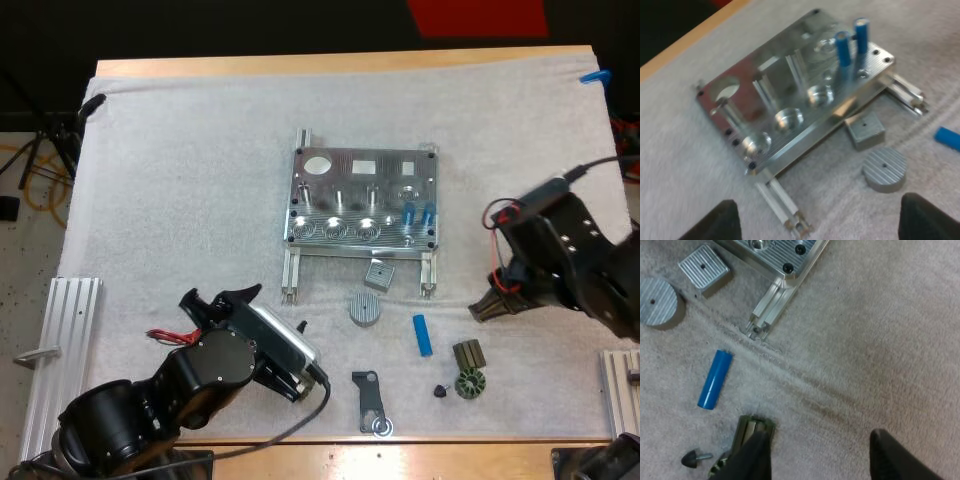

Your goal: Load cells from right to left

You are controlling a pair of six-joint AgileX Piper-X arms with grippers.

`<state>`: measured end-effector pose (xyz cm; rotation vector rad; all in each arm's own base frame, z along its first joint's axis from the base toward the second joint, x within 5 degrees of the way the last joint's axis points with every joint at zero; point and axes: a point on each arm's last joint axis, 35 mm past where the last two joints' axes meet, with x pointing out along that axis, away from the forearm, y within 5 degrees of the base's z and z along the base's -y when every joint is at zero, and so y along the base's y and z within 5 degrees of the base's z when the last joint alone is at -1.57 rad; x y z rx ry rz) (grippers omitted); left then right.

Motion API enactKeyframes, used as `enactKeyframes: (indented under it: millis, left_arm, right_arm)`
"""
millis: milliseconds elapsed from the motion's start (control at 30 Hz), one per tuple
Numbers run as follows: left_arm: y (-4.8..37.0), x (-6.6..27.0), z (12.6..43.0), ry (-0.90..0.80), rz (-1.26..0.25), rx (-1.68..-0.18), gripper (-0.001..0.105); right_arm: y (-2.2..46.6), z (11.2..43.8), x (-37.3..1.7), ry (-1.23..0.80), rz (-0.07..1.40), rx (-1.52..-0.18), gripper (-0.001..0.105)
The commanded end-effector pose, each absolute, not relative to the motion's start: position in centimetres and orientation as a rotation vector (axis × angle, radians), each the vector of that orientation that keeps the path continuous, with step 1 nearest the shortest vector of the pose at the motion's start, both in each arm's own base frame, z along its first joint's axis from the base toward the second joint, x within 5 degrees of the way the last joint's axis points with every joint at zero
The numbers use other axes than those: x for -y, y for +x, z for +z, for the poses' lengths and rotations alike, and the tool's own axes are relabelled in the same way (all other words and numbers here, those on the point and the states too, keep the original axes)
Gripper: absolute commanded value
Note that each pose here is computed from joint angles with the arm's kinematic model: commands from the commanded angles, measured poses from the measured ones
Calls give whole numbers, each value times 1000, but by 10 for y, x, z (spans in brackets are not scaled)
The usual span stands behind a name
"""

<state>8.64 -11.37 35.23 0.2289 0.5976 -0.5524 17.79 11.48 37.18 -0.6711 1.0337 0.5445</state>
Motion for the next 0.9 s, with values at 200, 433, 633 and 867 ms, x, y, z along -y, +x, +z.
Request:
enactKeyframes:
  millis: [200,433,633,867]
  left_arm:
    - [88,121,365,276,-672,-466,65]
    - [95,133,359,272,-695,-501,65]
    - [105,154,343,226,-730,-623,65]
    - [114,176,330,147,-817,-718,65]
  right_arm:
    - [154,385,-98,-604,495,-1049,44]
    - [138,396,-85,-596,442,-1000,44]
    - [125,405,-77,-541,427,-954,44]
    - [119,408,-73,-531,426,-934,44]
